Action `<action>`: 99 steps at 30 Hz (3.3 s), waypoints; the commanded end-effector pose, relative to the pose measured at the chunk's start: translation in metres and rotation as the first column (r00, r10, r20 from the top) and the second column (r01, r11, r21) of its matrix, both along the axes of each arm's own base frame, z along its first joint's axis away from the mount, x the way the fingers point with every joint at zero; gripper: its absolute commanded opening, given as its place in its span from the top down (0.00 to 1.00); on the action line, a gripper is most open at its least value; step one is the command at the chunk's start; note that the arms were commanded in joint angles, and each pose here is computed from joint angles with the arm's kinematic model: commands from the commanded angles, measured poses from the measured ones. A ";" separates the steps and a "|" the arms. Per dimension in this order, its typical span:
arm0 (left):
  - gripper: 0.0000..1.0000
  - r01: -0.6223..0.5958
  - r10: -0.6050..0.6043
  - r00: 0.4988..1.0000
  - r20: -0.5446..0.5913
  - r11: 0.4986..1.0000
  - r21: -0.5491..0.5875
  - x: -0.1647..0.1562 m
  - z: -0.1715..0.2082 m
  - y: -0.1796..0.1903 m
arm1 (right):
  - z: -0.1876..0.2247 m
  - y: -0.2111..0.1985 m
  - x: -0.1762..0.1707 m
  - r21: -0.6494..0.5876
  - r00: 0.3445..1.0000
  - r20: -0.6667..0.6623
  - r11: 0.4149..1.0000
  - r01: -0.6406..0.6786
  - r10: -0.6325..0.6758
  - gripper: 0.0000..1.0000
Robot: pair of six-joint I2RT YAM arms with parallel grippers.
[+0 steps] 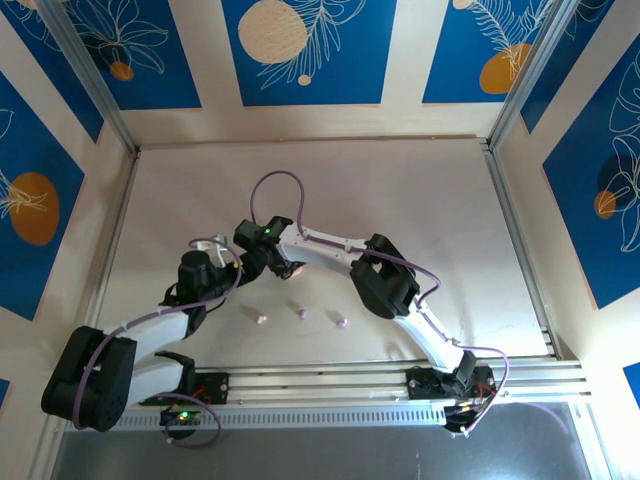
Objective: Insert the wireless bluetooth earbuds into the charging case
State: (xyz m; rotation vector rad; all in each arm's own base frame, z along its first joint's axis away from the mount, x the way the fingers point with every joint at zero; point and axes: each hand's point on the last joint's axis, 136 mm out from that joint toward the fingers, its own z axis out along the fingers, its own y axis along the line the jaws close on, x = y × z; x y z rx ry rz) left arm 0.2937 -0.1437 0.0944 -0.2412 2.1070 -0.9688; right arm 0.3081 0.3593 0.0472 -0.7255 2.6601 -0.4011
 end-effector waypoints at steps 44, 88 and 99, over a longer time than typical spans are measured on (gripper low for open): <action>0.30 -0.065 0.068 0.971 0.228 0.998 -0.021 -0.012 0.066 0.017 | 0.066 0.009 -0.062 0.583 0.977 -0.210 0.799 0.148 -0.028 0.72; 0.00 -0.257 0.253 0.966 -0.056 0.964 -0.069 0.011 0.005 0.068 | -0.011 0.104 -0.176 0.539 0.900 -0.419 0.831 0.139 0.121 0.43; 0.00 -0.254 0.251 0.967 -0.043 0.964 -0.077 0.010 0.009 0.067 | -0.018 0.100 -0.162 0.508 0.915 -0.394 0.850 0.135 0.090 0.44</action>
